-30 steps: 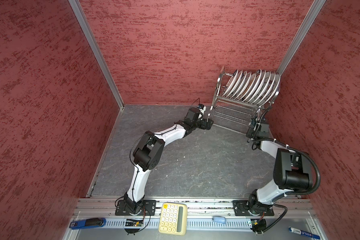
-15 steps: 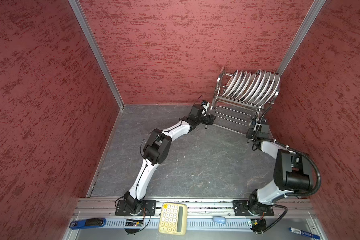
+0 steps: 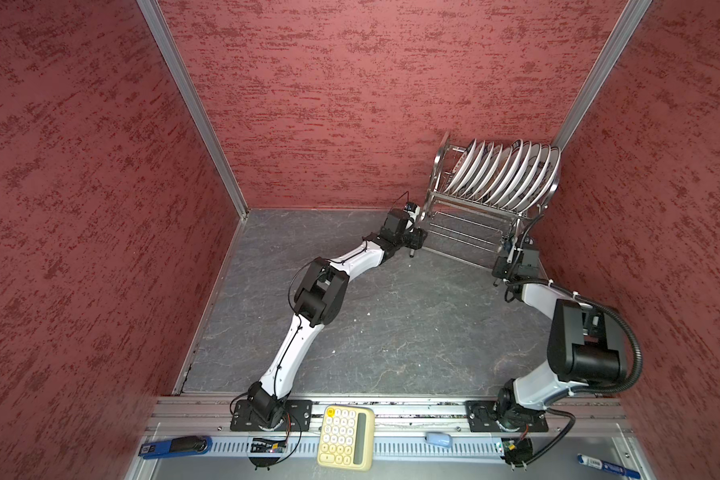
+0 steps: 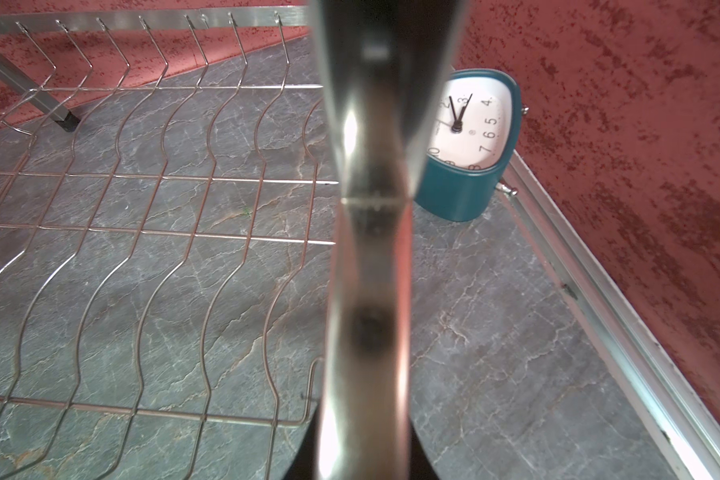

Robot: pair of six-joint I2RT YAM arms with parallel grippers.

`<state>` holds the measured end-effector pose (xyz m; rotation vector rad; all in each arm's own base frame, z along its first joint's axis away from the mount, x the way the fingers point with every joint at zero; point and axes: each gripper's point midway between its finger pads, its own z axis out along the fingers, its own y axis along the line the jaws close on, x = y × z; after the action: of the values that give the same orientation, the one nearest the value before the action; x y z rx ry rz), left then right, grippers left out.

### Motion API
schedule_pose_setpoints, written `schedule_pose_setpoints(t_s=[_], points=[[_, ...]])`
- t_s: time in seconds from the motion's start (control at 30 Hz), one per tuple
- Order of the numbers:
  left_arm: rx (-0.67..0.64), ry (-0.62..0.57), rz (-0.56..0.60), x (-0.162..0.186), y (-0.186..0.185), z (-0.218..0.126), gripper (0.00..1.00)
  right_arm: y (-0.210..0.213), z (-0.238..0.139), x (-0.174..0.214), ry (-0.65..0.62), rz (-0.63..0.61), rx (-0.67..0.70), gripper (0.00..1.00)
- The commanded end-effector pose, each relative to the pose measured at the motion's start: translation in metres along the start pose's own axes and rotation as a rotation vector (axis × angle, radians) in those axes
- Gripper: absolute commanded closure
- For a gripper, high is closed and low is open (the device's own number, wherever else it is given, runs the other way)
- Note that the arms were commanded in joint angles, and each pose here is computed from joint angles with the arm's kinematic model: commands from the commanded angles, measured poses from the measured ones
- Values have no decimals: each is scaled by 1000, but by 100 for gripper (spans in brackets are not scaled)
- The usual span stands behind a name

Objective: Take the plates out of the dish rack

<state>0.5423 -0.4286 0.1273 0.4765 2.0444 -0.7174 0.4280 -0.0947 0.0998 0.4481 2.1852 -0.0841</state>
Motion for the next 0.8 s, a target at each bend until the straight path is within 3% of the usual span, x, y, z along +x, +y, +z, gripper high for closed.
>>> schedule_pose_setpoints(t_s=[0.0, 0.17, 0.33, 0.77], points=[[-18, -2, 9, 6, 4, 9, 52, 13, -7, 7, 20, 50, -74, 99], [-23, -5, 11, 9, 5, 12, 60, 15, -6, 10, 27, 47, -85, 99], [-29, 0, 24, 13, 6, 14, 76, 16, -7, 10, 28, 46, -92, 99], [-40, 11, 34, 16, 6, 9, 98, 20, -9, 10, 31, 46, -117, 99]])
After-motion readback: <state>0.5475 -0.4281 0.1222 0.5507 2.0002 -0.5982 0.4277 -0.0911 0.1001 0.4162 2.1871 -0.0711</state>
